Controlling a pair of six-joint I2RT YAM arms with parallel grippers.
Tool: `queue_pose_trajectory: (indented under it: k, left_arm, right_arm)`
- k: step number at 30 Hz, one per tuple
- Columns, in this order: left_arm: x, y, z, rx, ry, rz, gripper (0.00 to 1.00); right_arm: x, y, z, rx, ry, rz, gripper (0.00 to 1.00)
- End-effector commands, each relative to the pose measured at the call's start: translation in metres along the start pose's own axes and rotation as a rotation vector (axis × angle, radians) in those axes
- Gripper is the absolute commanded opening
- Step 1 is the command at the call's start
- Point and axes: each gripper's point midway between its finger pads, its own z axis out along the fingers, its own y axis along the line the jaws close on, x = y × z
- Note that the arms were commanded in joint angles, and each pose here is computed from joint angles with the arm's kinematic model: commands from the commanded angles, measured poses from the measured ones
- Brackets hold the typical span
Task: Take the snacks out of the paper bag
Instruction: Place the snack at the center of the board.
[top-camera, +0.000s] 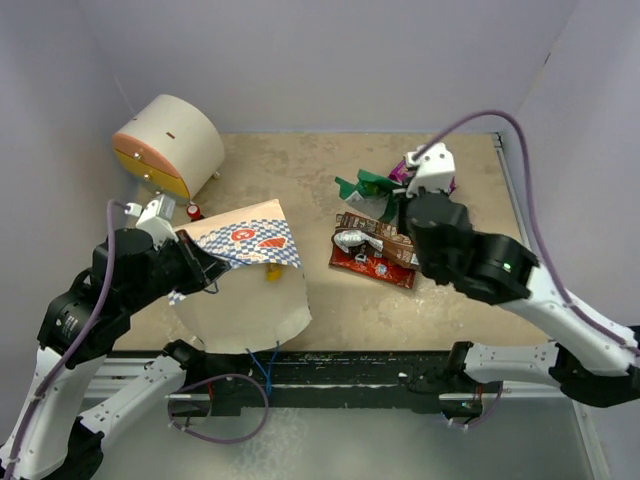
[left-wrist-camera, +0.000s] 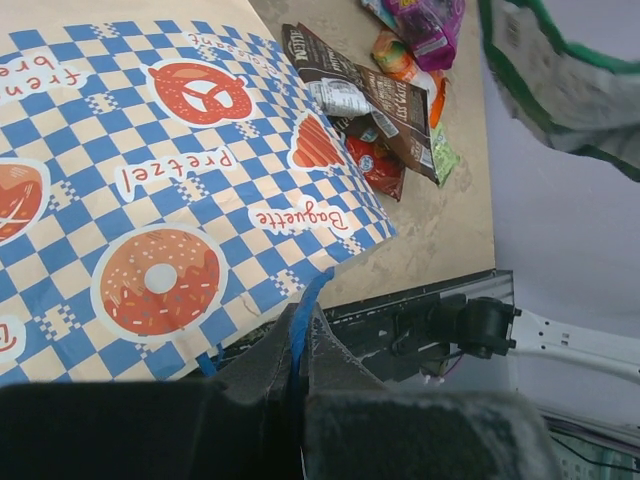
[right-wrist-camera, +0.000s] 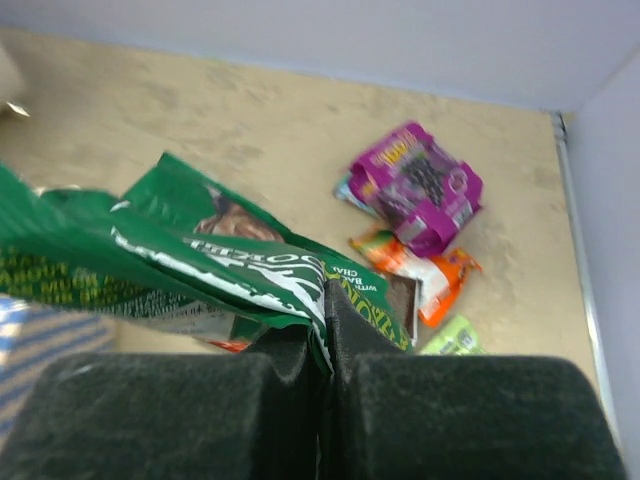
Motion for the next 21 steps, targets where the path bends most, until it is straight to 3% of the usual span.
queue_pose_trajectory:
  k: [1,7,14,21]
  left_arm:
    - [-0.009,-0.029,0.006,0.117,0.004,0.01,0.0]
    - [-0.007,-0.05,0.024,0.203,0.06,0.016,0.0]
    - [-0.004,-0.053,0.044,0.211,0.106,0.092,0.0]
    - [-0.002,-0.053,0.063,0.208,0.145,0.153,0.0]
  right_arm:
    - [0.025,-0.016,0.036,0.097,0.101,0.049,0.0]
    - [0.078,-0.052,0.06,0.241,0.288,-0.008,0.0]
    - [0.126,-0.087,0.043,0.326,0.51,-0.066,0.0]
    - [0.159,-0.056,0.055,0.296,0.689,0.042,0.0]
